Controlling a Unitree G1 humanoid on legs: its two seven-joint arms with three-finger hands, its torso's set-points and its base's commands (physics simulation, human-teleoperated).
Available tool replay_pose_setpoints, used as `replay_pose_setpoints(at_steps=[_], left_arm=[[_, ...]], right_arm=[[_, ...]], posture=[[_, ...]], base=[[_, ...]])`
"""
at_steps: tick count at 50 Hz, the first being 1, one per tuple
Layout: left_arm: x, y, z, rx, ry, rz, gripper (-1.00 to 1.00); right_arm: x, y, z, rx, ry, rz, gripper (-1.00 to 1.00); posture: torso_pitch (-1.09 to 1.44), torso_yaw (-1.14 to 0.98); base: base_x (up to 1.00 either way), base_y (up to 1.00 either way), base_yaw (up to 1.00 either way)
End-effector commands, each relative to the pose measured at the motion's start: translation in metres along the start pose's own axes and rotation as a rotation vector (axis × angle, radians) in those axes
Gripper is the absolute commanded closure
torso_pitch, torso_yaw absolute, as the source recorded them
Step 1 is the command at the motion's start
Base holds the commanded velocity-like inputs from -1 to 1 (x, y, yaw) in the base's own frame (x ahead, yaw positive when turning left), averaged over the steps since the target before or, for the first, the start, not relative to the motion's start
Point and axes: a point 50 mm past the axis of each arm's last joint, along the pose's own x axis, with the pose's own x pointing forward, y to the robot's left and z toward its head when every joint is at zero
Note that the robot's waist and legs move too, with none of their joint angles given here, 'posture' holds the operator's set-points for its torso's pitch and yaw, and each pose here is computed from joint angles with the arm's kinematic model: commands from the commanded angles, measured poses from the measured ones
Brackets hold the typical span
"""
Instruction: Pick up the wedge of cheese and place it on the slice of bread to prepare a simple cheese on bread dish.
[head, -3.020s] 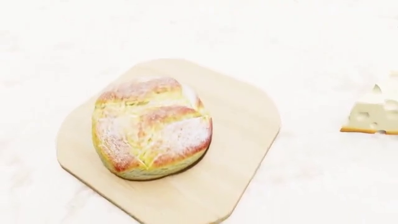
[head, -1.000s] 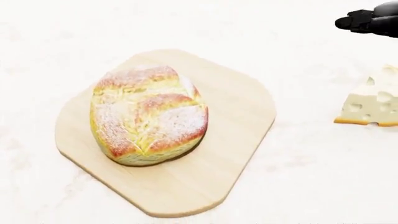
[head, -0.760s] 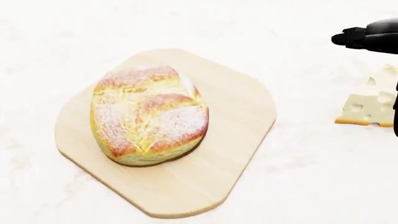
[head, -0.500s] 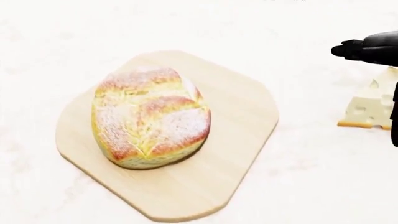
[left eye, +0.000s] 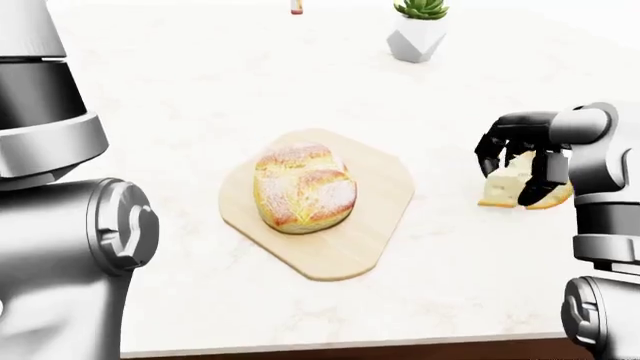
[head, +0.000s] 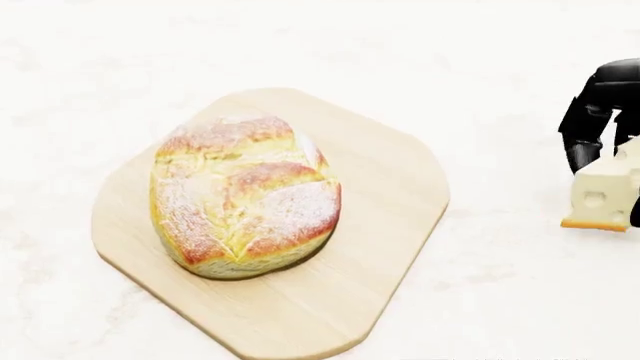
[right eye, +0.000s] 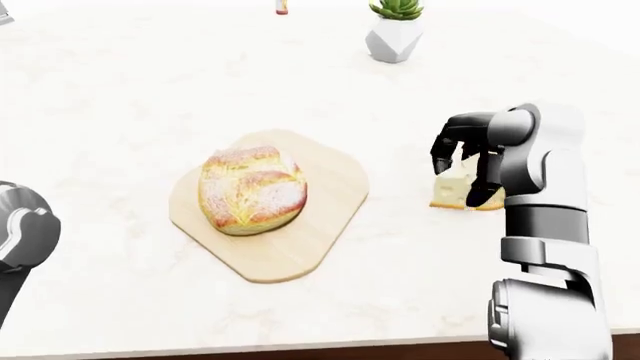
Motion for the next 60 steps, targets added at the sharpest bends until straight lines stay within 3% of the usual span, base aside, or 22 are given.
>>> replay_pose_setpoints(at_steps=[1, 22, 36, 53, 60], left_arm=[[-0.007, 0.0, 0.021, -0.006, -0.093, -0.003, -1.0], [-0.01, 0.01, 0.021, -0.015, -0.095, 0.015, -1.0], [-0.009, 0.016, 0.02, -0.014, -0.092, 0.026, -1.0], [-0.011, 0.019, 0.02, -0.023, -0.094, 0.029, -1.0], [-0.01, 0.021, 0.017, -0.029, -0.091, 0.029, -1.0]], right_arm=[[-0.011, -0.013, 0.004, -0.013, -0.01, -0.064, 1.0], [-0.038, -0.064, 0.049, -0.071, -0.079, -0.14, 1.0], [-0.086, -0.113, 0.117, -0.159, -0.22, -0.237, 1.0], [-0.12, -0.123, 0.201, -0.271, -0.4, -0.256, 1.0], [-0.148, -0.127, 0.246, -0.334, -0.485, -0.267, 1.0]], posture=[[0.0, 0.0], [0.0, 0.0], [0.0, 0.0], [0.0, 0.0], [0.0, 0.0]], base=[[0.0, 0.0, 0.0], [0.0, 0.0, 0.0], [0.0, 0.0, 0.0], [0.0, 0.0, 0.0], [0.0, 0.0, 0.0]])
